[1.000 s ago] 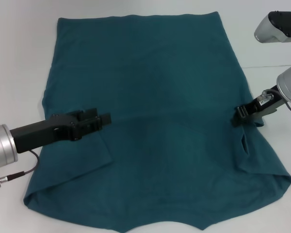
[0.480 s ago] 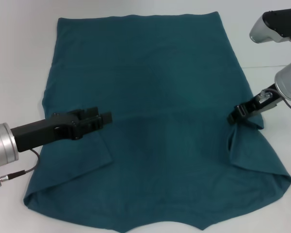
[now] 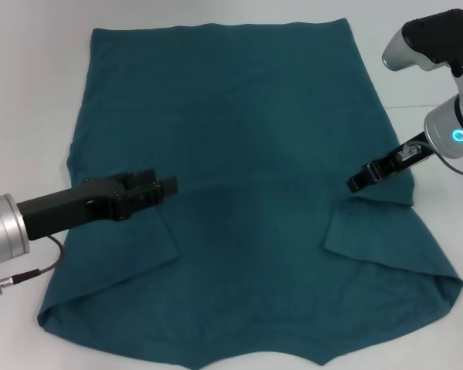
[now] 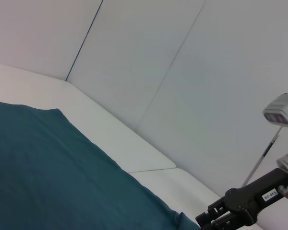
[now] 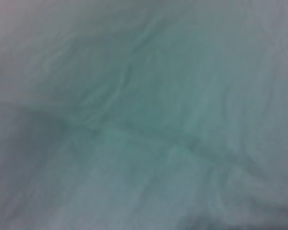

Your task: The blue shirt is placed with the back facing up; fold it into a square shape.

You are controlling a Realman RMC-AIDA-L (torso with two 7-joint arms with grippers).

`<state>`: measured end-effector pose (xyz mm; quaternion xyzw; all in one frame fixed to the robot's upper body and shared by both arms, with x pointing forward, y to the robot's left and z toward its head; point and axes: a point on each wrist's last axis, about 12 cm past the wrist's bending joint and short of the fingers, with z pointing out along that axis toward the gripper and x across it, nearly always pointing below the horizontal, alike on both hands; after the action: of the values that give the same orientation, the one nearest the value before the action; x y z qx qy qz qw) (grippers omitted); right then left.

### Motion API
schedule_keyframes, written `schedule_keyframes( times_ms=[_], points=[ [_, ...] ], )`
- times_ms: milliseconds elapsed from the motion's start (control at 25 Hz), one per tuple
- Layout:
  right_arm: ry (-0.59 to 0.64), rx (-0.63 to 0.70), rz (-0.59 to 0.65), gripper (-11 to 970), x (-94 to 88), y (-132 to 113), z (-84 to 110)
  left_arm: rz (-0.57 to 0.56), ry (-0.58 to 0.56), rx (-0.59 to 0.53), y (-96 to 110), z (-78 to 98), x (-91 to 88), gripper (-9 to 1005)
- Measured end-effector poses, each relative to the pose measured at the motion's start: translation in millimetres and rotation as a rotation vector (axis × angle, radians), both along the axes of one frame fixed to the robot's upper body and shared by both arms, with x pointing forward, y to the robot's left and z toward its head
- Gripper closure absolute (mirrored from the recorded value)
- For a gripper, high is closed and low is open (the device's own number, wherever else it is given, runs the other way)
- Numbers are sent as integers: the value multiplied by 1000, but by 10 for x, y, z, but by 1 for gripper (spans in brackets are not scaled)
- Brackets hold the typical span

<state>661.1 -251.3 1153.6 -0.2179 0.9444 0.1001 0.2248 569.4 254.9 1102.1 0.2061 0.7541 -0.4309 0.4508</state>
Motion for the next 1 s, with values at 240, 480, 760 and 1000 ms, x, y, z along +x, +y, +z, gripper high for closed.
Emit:
schedule_keyframes(
  times_ms=[240,480,760,1000],
  points=[
    [11,-33,8,462,-8,-9,12,4,-1,2,3,2,8,412],
    [33,-77,-99,464,-75,-249,68,2,-1,0,-11,10,18,412],
    [36,74,-269,466,-165,-577,5,14,2,-30,-20,36,31,413],
    [-48,520,-360,468,-351,-868,10,57,65,-101,39,98,63,413]
  ],
)
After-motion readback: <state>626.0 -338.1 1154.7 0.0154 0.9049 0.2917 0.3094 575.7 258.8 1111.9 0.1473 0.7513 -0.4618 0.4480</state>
